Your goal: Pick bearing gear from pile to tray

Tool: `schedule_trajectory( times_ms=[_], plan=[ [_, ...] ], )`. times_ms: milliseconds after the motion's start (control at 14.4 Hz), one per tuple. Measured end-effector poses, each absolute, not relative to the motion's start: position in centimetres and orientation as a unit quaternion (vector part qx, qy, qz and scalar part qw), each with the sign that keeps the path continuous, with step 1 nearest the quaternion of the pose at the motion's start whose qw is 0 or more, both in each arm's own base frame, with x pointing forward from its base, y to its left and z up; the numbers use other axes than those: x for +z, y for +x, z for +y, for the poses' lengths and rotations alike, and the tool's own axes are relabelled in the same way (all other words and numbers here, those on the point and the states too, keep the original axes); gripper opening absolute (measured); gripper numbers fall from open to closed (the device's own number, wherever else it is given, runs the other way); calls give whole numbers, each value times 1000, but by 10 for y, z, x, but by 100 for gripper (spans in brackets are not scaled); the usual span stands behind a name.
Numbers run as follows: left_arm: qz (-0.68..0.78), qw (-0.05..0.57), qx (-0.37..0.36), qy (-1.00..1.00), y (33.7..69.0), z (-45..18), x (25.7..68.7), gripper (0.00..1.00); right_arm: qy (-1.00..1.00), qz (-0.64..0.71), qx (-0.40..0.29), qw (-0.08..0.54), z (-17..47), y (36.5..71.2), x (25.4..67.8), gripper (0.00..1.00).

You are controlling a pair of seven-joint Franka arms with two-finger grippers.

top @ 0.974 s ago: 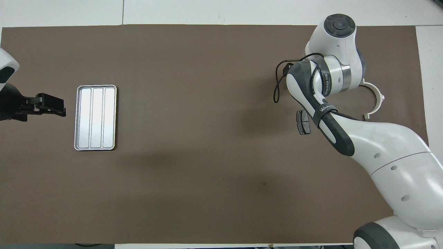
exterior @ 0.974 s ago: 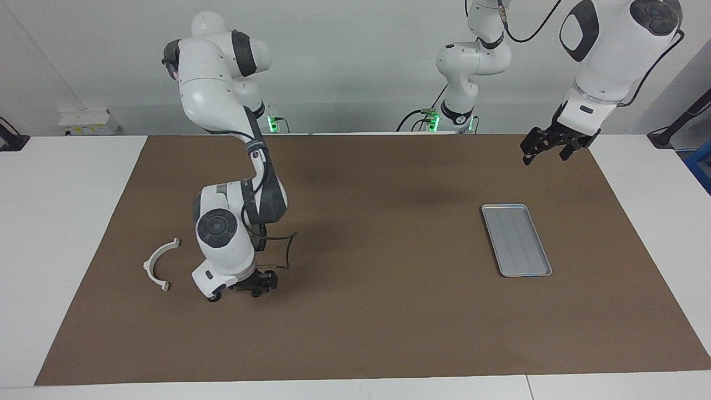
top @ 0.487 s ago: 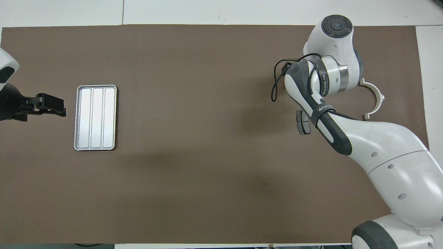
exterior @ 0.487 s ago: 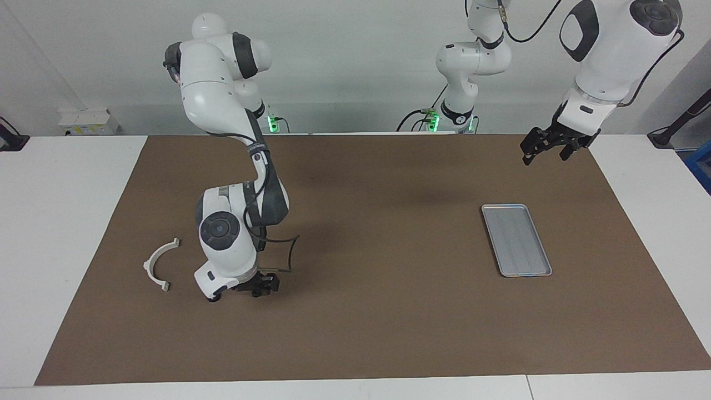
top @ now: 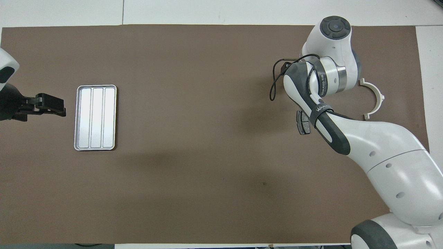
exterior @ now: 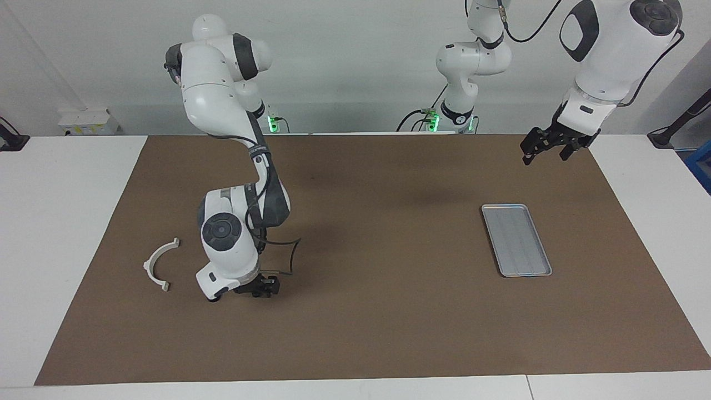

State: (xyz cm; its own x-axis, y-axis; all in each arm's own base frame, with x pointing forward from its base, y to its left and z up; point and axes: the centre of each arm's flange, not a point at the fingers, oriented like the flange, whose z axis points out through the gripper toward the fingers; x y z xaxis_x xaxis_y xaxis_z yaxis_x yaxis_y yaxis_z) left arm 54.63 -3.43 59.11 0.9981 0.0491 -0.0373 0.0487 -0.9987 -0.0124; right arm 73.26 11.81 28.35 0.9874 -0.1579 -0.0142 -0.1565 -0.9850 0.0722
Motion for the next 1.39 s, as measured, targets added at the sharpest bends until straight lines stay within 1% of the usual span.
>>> schedule_trajectory(
  times_ms=[139,209,278,418,487,766,905,974,1044,1183,1253,1392],
  plan=[
    [-24,6,19,-1000,546,-34,591,100,996,-80,-6,34,122,733,287,51],
    [-24,6,19,-1000,546,-34,591,100,996,-82,-6,34,121,733,287,51],
    [-24,6,19,-1000,546,-34,591,100,996,-82,-6,33,121,734,287,47],
    [-24,6,19,-1000,546,-34,591,100,996,-83,-5,33,121,734,288,26],
    [-24,6,19,-1000,546,-34,591,100,996,-84,-5,33,121,734,288,23],
    [-24,6,19,-1000,546,-34,591,100,996,-84,-6,33,121,734,288,23],
    [-24,6,19,-1000,546,-34,591,100,995,-87,-30,43,117,730,290,23],
    [-24,6,19,-1000,546,-34,591,100,994,-88,-44,48,116,728,297,23],
    [-24,6,19,-1000,546,-34,591,100,993,-89,-55,51,116,726,314,23],
    [-24,6,19,-1000,546,-34,591,100,993,-75,-79,46,137,714,366,23],
    [-24,6,19,-1000,546,-34,591,100,993,-71,-83,38,162,701,401,23],
    [-24,6,19,-1000,546,-34,591,100,991,-106,-79,23,222,671,457,23]
  ],
)
